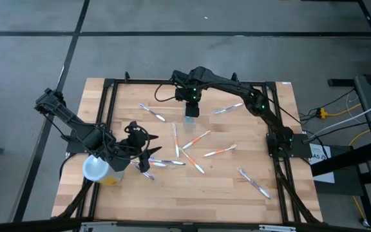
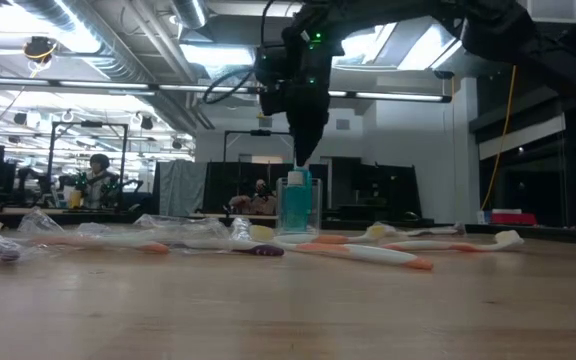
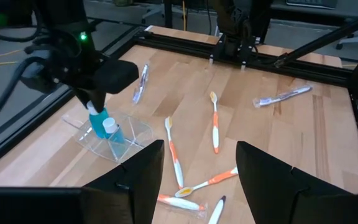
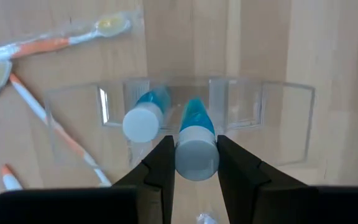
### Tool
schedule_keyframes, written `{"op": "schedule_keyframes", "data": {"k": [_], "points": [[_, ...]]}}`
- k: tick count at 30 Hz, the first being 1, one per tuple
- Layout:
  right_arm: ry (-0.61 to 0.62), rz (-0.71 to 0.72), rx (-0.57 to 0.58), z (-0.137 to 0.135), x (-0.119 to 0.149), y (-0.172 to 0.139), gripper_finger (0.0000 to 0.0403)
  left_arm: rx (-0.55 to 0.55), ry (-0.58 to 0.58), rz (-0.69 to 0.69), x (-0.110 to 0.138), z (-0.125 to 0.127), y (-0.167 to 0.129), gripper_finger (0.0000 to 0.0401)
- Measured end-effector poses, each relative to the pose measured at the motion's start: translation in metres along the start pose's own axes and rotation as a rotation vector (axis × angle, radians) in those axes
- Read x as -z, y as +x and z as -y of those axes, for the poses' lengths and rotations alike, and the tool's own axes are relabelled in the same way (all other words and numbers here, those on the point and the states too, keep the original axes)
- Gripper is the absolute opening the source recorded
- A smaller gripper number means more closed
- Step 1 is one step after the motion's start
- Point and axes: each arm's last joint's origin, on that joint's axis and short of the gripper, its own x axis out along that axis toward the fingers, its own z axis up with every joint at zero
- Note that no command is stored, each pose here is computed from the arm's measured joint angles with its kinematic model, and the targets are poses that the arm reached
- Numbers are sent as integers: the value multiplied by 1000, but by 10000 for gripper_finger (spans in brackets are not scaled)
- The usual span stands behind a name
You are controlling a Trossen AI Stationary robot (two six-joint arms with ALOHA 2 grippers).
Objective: Pick & Place toothbrushing station
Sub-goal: Put the blue mouthwash into the transparent organizer
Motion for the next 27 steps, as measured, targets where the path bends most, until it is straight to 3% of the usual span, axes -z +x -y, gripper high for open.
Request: {"op": "schedule_keyframes", "data": {"k": [27], "points": [[39,39,-10,15,-2,7,93,2,9,0,0,0,0,196]]}}
